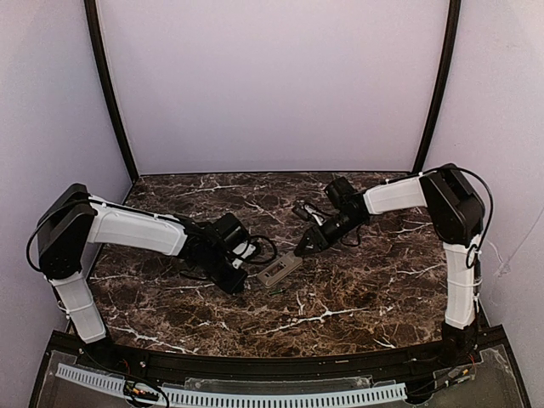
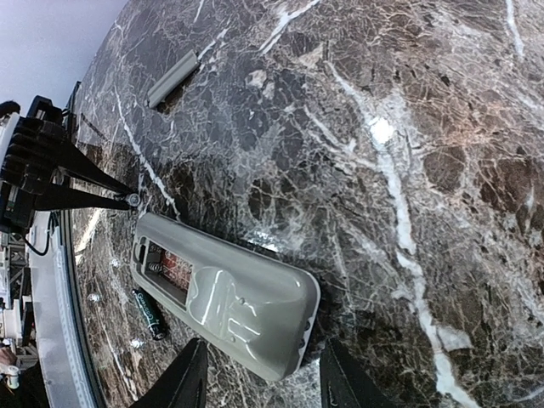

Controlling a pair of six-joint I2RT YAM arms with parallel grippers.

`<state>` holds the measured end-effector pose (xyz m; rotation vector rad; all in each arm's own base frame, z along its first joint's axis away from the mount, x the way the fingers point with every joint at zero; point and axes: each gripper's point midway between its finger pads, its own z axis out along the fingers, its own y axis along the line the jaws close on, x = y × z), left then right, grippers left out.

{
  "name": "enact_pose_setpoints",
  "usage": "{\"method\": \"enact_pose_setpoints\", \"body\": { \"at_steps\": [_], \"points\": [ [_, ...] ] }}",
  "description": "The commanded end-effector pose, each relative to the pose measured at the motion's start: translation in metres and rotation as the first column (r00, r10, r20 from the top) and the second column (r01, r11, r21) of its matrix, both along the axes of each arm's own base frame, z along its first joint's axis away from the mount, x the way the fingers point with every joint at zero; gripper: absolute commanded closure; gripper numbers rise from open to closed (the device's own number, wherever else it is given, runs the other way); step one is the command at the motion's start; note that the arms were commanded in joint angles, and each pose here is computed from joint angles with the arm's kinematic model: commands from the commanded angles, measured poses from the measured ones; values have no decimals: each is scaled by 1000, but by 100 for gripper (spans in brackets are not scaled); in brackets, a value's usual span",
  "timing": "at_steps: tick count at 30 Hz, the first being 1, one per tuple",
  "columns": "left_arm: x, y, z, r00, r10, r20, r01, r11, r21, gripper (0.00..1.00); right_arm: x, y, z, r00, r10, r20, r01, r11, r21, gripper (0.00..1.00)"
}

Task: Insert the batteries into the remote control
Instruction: Pick up the battery from the center of the board, then load the battery into the battery compartment.

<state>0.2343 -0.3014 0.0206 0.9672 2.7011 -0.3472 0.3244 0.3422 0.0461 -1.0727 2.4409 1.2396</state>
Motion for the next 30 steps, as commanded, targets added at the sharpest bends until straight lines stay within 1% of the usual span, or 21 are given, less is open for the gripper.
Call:
{"method": "enact_pose_setpoints", "body": {
  "at_steps": [1,3,6,11,12,16,19,22,26,29,30],
  "points": [
    [-2,7,4,1000,-14,13,13,999,36,93,-6,10,1,999,32,-8,-32,999,23,57],
    [1,6,11,999,-13,30,13,1000,28,98,-9,11,2,999,40,-12,-40,999,32,58],
    [7,-2,29,997,-26,73,27,999,-19,99,-13,12,1,999,47,-19,-46,998,40,58],
    [18,-26,69,985,-45,170,73,984,-164,100,-18,12,0,998,53,-26,-52,998,41,59],
    [22,-34,78,979,-46,197,87,975,-204,100,-18,12,0,998,53,-27,-51,998,42,59],
    [27,-61,96,970,-75,230,147,937,-316,100,-18,13,0,998,55,-27,-54,997,46,61],
    [34,-81,99,964,-99,247,186,914,-361,100,-18,14,-1,998,58,-27,-56,997,49,62],
    [41,-92,97,961,-117,252,207,907,-366,100,-17,13,0,998,52,-20,-51,998,39,61],
    [42,-102,89,961,-144,234,226,899,-376,100,-11,6,3,1000,28,7,-28,999,22,55],
    [42,-106,81,961,-156,229,235,896,-377,100,-1,-3,7,1000,-3,5,3,1000,30,53],
    [42,-106,78,961,-160,227,237,896,-374,100,1,-5,7,1000,-12,5,11,1000,28,51]
  ]
}}
